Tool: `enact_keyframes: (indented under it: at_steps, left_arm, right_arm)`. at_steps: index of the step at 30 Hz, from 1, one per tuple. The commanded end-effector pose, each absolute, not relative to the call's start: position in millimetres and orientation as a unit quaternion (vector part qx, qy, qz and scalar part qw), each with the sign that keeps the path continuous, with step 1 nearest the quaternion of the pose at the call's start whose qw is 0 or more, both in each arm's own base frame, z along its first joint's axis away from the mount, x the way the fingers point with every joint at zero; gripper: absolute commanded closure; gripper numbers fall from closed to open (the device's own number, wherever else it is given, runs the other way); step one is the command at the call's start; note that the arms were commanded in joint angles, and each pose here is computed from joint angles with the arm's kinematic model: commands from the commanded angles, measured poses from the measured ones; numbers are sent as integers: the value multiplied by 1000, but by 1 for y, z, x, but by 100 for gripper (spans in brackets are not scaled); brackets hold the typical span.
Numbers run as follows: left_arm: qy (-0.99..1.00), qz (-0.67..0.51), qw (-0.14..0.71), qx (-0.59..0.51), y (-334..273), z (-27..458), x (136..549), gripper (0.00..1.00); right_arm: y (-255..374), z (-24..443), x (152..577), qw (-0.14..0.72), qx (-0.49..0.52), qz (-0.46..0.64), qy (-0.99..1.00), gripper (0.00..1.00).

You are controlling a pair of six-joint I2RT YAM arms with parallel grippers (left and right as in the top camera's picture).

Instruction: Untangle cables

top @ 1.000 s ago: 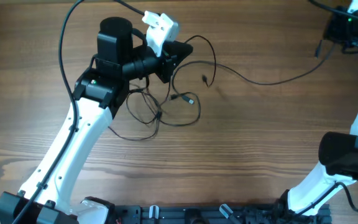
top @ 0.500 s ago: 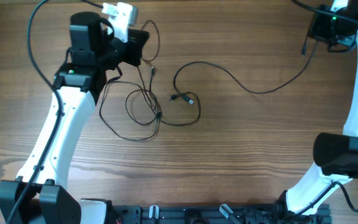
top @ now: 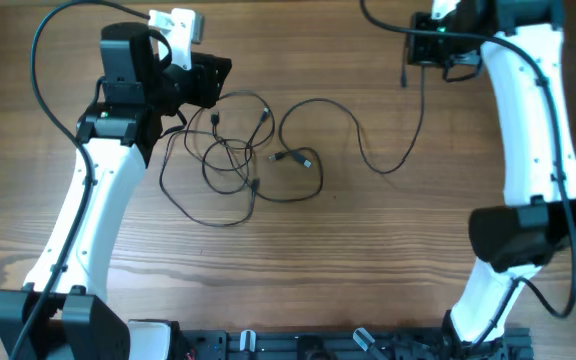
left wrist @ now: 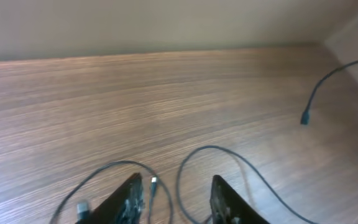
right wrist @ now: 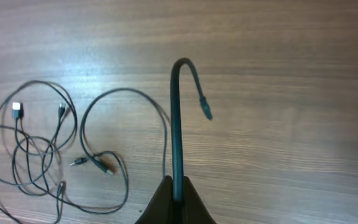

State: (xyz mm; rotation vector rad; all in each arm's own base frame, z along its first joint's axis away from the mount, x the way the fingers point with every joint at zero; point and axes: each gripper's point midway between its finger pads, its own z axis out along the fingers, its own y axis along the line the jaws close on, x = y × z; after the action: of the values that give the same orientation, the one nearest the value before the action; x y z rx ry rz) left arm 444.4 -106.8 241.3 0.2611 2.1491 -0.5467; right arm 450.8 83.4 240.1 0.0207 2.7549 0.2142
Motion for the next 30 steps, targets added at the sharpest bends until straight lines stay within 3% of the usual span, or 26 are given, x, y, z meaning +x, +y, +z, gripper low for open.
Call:
enact_keyframes:
  at_steps: [1, 6, 13, 26, 28, 30]
  left_arm:
    - [883, -168, 433, 67, -85, 227, 454, 53]
    - [884, -169, 431, 58, -82, 226, 454, 46]
    - [891, -173, 413, -73, -29, 219, 456, 45]
    - [897, -206, 386, -66, -37, 213, 446, 49]
    - [898, -210, 382, -64, -39, 212, 445, 49]
    - [901, -211, 374, -66, -39, 210, 442, 49]
  right_arm:
    - [110, 214, 454, 158, -2, 87, 984, 95]
    - [139, 185, 460, 135, -3, 90, 987, 96]
    - [169, 149, 466, 112, -4, 92, 989, 93]
    - [182, 94, 481, 90, -12, 85, 992, 83]
    - [185, 84, 483, 87, -14, 85, 992, 74]
    - [187, 72, 486, 86, -33, 85, 992, 59]
